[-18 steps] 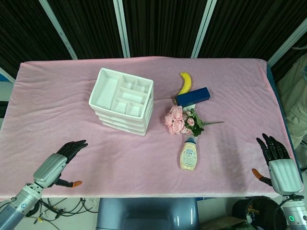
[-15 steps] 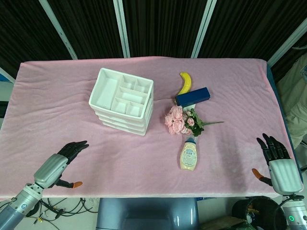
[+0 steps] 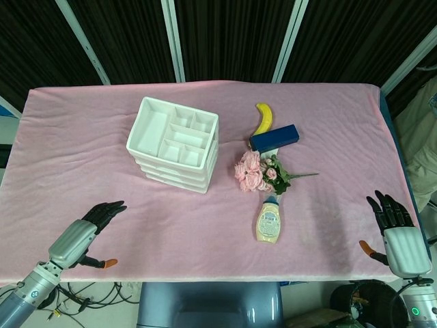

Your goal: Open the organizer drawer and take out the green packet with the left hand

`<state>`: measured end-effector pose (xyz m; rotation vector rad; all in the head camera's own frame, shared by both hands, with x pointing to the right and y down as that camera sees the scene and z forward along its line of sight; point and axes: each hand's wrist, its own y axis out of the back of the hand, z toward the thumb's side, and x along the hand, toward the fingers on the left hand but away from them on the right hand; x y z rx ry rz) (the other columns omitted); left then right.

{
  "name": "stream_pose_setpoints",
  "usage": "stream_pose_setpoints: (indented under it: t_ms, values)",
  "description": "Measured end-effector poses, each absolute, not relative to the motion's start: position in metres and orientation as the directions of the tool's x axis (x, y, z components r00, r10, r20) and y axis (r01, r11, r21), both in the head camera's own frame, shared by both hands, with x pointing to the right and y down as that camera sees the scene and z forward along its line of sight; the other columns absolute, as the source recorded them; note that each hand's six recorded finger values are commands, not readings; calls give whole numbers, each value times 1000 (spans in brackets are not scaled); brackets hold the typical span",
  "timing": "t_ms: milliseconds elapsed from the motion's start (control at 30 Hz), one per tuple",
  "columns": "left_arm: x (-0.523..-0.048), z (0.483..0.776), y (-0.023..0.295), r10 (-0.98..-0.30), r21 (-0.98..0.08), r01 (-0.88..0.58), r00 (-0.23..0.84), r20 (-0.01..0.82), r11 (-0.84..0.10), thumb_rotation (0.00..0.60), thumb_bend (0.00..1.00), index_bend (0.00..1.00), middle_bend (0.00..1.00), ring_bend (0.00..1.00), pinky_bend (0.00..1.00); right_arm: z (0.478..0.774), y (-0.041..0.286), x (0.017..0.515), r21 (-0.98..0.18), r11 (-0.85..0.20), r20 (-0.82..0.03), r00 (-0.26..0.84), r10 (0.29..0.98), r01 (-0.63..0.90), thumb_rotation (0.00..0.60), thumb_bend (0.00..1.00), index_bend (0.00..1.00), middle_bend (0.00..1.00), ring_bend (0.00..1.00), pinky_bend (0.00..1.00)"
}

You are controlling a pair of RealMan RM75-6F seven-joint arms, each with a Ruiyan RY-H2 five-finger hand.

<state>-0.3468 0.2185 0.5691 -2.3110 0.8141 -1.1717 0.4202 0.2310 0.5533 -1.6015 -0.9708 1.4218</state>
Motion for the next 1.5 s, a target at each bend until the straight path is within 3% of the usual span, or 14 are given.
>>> stream_pose_setpoints:
  t_ms: [767,900,1000,1067,1233,1367,1500]
  values:
    - [-331,578,197,-688,-581,-373,455,565,-724,600,33,0,0,0,3,555,231,420,-901,-426,-421,77,904,78,600,42,0,0,0,121]
    - [-322,587,184,-690,-570,-390,448,569,-723,600,35,0,7,22,118,556,231,420,-899,-429,-424,73,903,85,600,42,0,0,0,121]
    - [-315,597,172,-692,-560,-406,436,575,-722,600,60,0,175,205,361,556,231,420,-898,-430,-425,70,902,93,600,43,0,0,0,121]
    - [-310,603,164,-698,-558,-419,424,577,-716,600,92,0,354,359,511,556,231,420,-897,-431,-426,69,902,97,600,42,0,0,0,121]
    - [-292,619,145,-720,-563,-451,394,571,-693,600,189,12,675,642,779,556,230,421,-895,-432,-427,65,902,113,600,43,0,0,0,121]
    - [-279,629,136,-734,-578,-453,373,568,-678,600,262,29,821,768,892,557,230,420,-894,-433,-428,69,901,118,600,42,0,0,0,121]
    - [-269,640,130,-736,-563,-481,348,581,-672,600,276,38,882,822,935,557,230,420,-892,-435,-429,68,901,125,600,43,0,0,0,121]
